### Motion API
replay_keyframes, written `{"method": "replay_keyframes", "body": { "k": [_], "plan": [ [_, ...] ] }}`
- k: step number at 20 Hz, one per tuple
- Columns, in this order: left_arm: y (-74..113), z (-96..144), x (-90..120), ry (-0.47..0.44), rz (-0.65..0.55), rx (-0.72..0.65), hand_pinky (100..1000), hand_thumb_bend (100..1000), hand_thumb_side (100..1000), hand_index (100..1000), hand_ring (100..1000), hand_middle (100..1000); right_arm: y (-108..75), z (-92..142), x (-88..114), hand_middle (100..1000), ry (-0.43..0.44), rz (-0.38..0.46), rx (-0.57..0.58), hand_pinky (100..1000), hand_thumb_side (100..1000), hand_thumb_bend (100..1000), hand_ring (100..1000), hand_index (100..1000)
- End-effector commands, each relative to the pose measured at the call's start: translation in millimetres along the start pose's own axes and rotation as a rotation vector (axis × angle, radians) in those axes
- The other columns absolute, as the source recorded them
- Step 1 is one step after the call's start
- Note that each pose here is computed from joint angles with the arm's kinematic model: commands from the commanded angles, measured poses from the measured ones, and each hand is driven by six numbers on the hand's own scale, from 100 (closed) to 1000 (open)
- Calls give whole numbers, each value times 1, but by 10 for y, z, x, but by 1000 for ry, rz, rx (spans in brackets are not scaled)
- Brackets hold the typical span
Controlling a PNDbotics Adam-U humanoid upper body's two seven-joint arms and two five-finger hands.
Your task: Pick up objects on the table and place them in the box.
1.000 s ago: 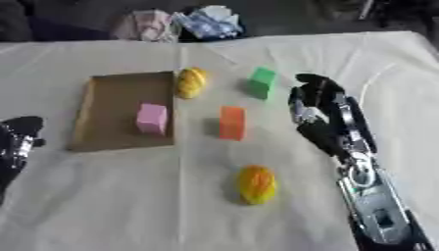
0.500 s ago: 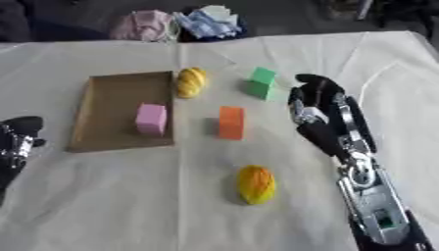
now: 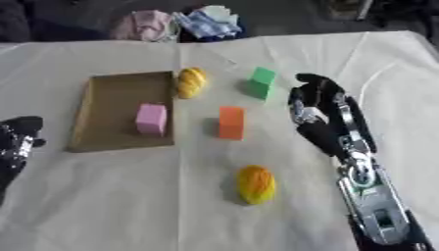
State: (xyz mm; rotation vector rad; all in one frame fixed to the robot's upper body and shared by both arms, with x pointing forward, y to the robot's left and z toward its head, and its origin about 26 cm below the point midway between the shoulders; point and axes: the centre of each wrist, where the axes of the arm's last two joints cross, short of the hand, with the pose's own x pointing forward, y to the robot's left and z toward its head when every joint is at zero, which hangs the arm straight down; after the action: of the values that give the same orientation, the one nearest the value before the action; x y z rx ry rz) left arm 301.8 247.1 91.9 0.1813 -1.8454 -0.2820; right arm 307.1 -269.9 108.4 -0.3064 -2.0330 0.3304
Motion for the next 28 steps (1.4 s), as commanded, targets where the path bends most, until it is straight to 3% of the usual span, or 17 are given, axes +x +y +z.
{"method": "replay_keyframes", "body": {
  "k": [1,7,13,23,28],
  "plan": [
    [54,-24,68,-29,-10,6,744,198,563,743,838,732,-76,-61,52,581,-24,42,21,670,441,100,643,790],
    [59,-20,65,-28,-13,6,744,198,562,742,837,732,-167,-173,103,584,-44,104,70,674,430,100,647,801],
    [55,-15,58,-25,-16,1,743,198,563,742,836,729,-266,-357,187,616,-82,228,212,695,406,100,681,840],
    [54,-6,42,-18,-21,-9,743,199,564,742,835,728,-436,-456,337,719,-107,523,677,763,427,127,759,911],
    [64,0,35,-15,-27,-11,743,199,564,742,835,728,-458,-378,389,743,-90,612,912,780,444,173,775,923]
  ]
}}
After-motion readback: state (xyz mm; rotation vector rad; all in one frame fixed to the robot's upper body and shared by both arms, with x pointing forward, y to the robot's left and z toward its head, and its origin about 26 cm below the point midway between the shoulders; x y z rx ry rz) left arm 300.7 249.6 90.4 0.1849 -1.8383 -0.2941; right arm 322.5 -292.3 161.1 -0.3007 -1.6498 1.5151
